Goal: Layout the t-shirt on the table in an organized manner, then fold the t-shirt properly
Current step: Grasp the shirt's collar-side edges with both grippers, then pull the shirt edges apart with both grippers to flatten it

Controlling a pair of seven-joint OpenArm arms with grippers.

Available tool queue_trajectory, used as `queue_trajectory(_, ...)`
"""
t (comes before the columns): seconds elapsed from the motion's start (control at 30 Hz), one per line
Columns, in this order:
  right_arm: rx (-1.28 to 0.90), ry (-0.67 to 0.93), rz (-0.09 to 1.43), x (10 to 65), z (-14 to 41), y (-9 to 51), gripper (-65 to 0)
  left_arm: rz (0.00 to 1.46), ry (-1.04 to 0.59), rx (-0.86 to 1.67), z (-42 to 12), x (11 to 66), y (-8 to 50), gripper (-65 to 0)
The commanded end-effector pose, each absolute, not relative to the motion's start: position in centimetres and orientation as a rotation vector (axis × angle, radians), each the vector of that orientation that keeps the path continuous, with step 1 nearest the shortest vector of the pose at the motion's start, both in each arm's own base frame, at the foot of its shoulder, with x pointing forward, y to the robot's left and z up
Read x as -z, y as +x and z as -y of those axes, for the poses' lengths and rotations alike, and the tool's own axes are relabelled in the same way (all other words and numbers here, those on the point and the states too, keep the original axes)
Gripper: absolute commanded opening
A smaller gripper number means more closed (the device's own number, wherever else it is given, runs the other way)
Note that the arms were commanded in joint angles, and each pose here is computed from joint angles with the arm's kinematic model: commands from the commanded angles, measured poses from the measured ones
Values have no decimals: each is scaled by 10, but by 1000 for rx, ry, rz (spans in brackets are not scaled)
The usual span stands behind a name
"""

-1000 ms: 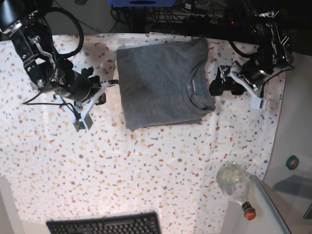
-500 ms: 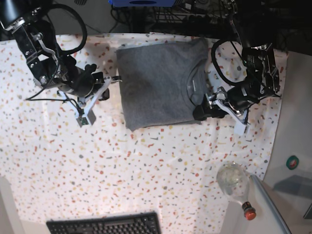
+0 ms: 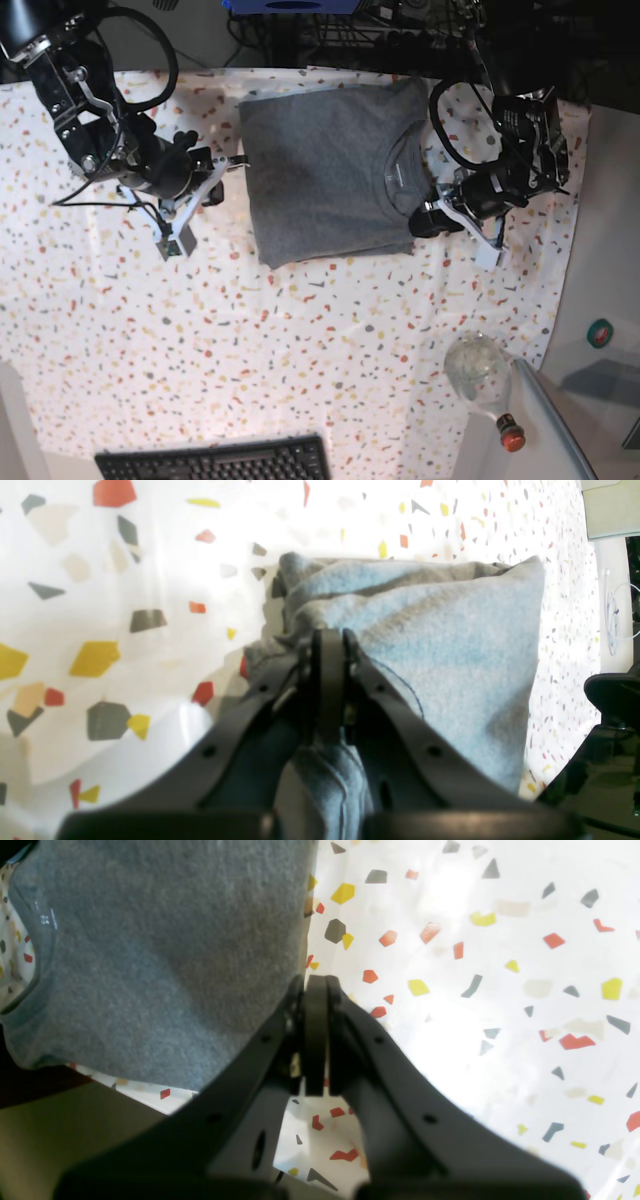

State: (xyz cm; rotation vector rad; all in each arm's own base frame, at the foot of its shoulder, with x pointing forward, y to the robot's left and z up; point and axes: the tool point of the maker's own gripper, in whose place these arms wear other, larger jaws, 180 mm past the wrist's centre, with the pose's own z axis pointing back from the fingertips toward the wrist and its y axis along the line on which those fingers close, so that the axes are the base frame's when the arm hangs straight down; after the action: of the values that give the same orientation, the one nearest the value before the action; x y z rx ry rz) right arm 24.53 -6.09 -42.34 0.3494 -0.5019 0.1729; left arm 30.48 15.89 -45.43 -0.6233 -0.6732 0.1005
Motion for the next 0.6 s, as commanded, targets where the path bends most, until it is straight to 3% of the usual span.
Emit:
queue_trajectory(0.0, -180, 357, 542, 414, 61, 254, -650, 763, -628, -76, -162, 430, 323, -650)
queue_trajectory(0.1, -180, 353, 541, 415, 62, 255, -650, 833, -630, -40, -149, 406, 333, -650)
queue_trajectory(0.57, -181, 351, 546, 413, 63, 257, -650, 817, -639, -75, -133, 387, 358, -650)
